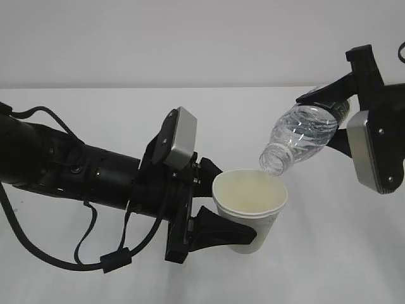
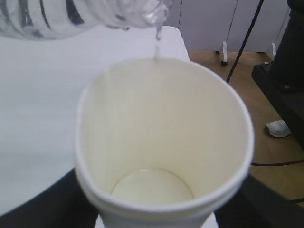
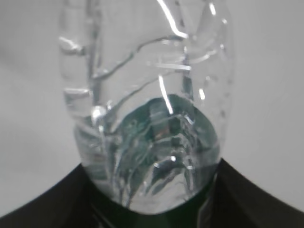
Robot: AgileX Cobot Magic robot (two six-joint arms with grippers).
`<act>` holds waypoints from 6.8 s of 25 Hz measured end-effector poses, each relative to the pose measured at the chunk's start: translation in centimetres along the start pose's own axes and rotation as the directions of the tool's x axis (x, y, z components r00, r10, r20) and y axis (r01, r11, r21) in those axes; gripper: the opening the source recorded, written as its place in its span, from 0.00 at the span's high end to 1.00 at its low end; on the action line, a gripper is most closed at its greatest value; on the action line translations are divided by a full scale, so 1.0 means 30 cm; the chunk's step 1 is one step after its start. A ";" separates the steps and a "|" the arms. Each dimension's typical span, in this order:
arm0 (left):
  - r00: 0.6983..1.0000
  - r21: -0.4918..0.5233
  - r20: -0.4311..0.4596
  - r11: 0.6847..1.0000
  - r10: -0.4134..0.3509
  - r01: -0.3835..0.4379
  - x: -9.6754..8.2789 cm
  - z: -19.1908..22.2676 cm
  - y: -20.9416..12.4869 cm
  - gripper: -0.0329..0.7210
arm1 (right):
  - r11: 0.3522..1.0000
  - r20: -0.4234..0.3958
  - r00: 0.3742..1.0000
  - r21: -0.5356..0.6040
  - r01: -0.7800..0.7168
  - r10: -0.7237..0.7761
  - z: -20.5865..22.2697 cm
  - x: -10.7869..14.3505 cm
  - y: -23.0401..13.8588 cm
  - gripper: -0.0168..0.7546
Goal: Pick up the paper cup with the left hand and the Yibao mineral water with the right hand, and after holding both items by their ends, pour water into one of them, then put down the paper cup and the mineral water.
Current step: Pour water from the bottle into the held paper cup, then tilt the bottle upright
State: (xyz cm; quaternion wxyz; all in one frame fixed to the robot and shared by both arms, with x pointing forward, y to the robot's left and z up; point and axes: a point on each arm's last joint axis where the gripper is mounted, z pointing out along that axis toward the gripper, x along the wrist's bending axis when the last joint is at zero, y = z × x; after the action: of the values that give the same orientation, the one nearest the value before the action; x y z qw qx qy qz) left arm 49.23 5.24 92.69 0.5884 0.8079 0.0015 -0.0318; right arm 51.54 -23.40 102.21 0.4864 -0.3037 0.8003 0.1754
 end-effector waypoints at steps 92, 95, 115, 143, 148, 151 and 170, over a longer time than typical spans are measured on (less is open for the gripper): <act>0.999 0.007 0.018 0.999 0.044 -0.044 -0.006 0.000 -0.002 0.33 | 0.998 -0.032 0.998 0.007 0.056 -0.055 0.017 -0.011 0.023 0.41; 0.999 0.007 0.018 0.999 0.044 -0.044 -0.006 0.000 -0.002 0.33 | 0.998 -0.032 0.998 0.007 0.057 -0.057 0.017 -0.011 0.023 0.41; 0.999 0.009 0.021 0.999 0.046 -0.046 -0.006 0.000 -0.003 0.33 | 0.996 -0.026 0.995 0.010 0.094 -0.094 0.016 -0.029 0.018 0.41; 0.999 0.010 0.022 0.999 0.047 -0.047 -0.007 0.000 -0.003 0.34 | 0.995 -0.029 0.995 0.008 0.100 -0.100 0.016 -0.028 0.018 0.41; 0.999 0.010 0.022 0.999 0.047 -0.047 -0.007 0.000 -0.003 0.34 | 0.995 -0.029 0.995 0.008 0.100 -0.100 0.016 -0.028 0.018 0.41; 0.999 0.010 0.022 0.999 0.047 -0.047 -0.007 0.000 -0.003 0.34 | 0.995 -0.029 0.995 0.008 0.100 -0.100 0.016 -0.028 0.018 0.41; 0.999 0.010 0.022 0.999 0.047 -0.047 -0.007 0.000 -0.003 0.34 | 0.995 -0.029 0.995 0.008 0.100 -0.100 0.016 -0.028 0.018 0.41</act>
State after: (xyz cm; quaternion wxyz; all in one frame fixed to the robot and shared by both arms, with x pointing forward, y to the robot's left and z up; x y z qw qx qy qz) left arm 49.03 5.28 92.61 0.5847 0.8105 -0.0241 -0.0268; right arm 51.79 -22.46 102.72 0.4845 -0.3435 0.7918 0.1424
